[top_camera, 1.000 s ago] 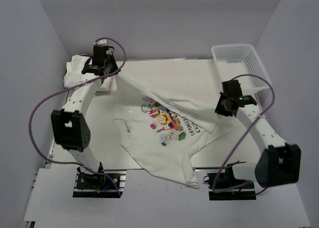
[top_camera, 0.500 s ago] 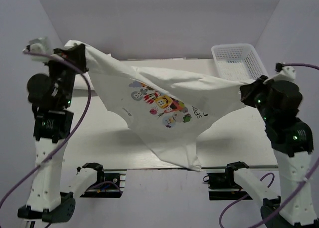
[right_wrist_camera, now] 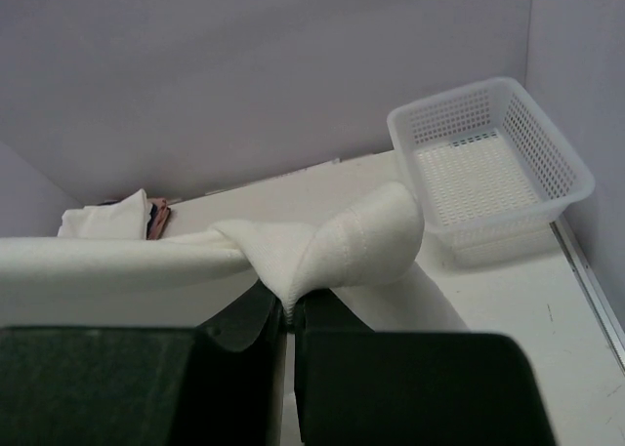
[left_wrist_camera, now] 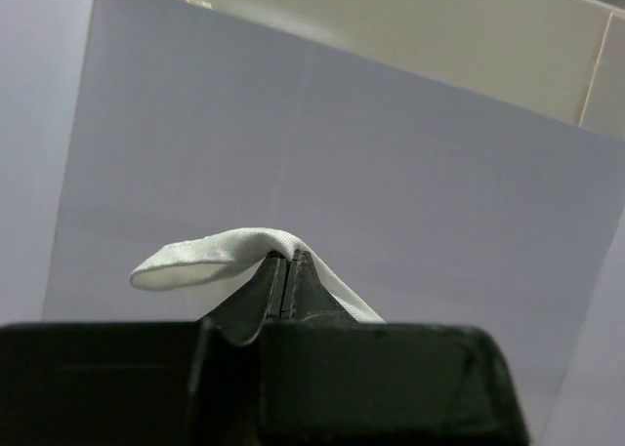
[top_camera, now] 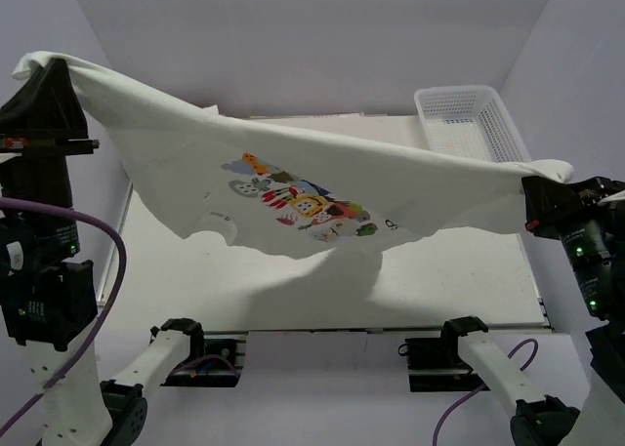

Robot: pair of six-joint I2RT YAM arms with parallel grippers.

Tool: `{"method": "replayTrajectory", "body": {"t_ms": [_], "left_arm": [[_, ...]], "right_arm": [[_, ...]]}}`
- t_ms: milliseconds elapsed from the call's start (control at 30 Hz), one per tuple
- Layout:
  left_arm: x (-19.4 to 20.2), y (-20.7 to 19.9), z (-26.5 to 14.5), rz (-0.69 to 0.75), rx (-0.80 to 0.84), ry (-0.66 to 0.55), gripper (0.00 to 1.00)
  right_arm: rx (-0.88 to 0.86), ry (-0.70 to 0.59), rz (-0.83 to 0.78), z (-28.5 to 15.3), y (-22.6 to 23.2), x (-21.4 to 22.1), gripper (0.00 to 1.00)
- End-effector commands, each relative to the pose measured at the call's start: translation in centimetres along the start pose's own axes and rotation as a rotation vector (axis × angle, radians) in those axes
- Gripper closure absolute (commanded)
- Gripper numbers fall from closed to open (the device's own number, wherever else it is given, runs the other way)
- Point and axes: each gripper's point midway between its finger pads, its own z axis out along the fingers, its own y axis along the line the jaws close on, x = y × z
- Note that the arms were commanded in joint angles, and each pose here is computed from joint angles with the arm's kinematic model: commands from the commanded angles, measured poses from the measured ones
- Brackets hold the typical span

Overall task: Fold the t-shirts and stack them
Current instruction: Flatten out the tshirt

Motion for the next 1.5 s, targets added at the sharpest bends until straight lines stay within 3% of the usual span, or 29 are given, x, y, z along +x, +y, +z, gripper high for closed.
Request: {"method": "replayTrajectory", "body": {"t_ms": [0,67,200,233,300,367,400,433,467,500,533,600,633,700,733,767,800,933,1100,1267,1467], "left_arm": [[-1.7,1.2,1.0,0.068,-0.073,-0.049,1.0],[-2.9,1.6,1.7,0.084,-0.105,-0.083,1.0],[1.3,2.3,5.7,0.075,-0.146,-0.005,1.0],[3.8,1.8,6.9,0.058,-0.117,0.06,1.0],[13.8,2.3,10.3,0.016,-0.12,0.295,1.0],[21.2,3.6,11.8,-0.001,-0.157,0.454,1.0],[29.5,6.0,11.7,0.012,-0.247,0.611,1.0],[33.3,7.9,11.2,-0.008,-0.326,0.663,1.0],[38.6,9.0,9.7,-0.017,-0.35,0.76,1.0],[41.8,9.9,9.7,-0.03,-0.349,0.774,1.0],[48.7,10.7,7.5,-0.064,-0.352,0.895,1.0],[57.4,12.2,5.3,-0.119,-0.375,1.032,0.97],[59.8,12.8,4.7,-0.113,-0.39,1.073,0.88],[63.0,12.7,3.7,-0.144,-0.38,1.158,0.6],[63.0,12.3,4.5,-0.155,-0.364,1.159,0.12],[64.2,11.9,4.0,-0.145,-0.349,1.174,0.0],[63.7,10.7,4.9,-0.15,-0.307,1.148,0.0],[60.8,8.7,6.1,-0.181,-0.185,1.042,0.0],[58.1,5.8,4.7,-0.176,-0.074,1.112,0.0],[56.9,4.1,1.0,-0.174,-0.023,1.206,0.0],[54.3,3.5,-5.3,-0.139,-0.037,1.322,0.0]], "right_arm": [[-0.021,-0.008,-0.034,-0.3,0.4,-0.9,1.0],[-0.019,-0.003,-0.036,-0.2,0.5,-1.1,1.0],[0.124,0.061,-0.008,3.4,-1.7,1.3,1.0],[0.183,0.141,-0.017,5.1,-3.0,4.3,1.0],[0.299,0.198,-0.015,8.3,-4.9,6.9,1.0],[0.403,0.378,-0.03,11.4,-7.3,14.1,1.0],[0.416,0.394,0.009,12.8,-7.5,15.6,1.0],[0.393,0.613,0.018,14.3,-7.8,23.0,1.0],[0.381,0.642,0.048,15.3,-7.7,24.7,1.0],[0.394,0.688,0.061,15.8,-8.4,26.5,1.0],[0.399,0.809,0.077,16.2,-8.9,30.9,1.0],[0.438,0.876,0.067,16.9,-10.2,33.3,1.0],[0.44,0.878,0.068,17.3,-10.3,33.7,0.92],[0.434,0.898,0.016,17.7,-10.9,33.9,0.63],[0.414,0.887,-0.011,18.1,-10.8,33.3,0.43],[0.397,0.892,-0.028,18.3,-10.7,33.1,0.15],[0.366,0.882,-0.056,18.6,-10.2,32.3,0.1],[0.081,0.911,-0.069,18.5,-5.8,32.3,0.1],[-0.097,1.05,-0.152,15.5,-2.9,34.9,0.1],[-0.196,1.196,-0.278,12.7,-0.3,39.1,0.1],[-0.076,1.336,-0.448,10.0,-2.0,43.8,0.11]]}}
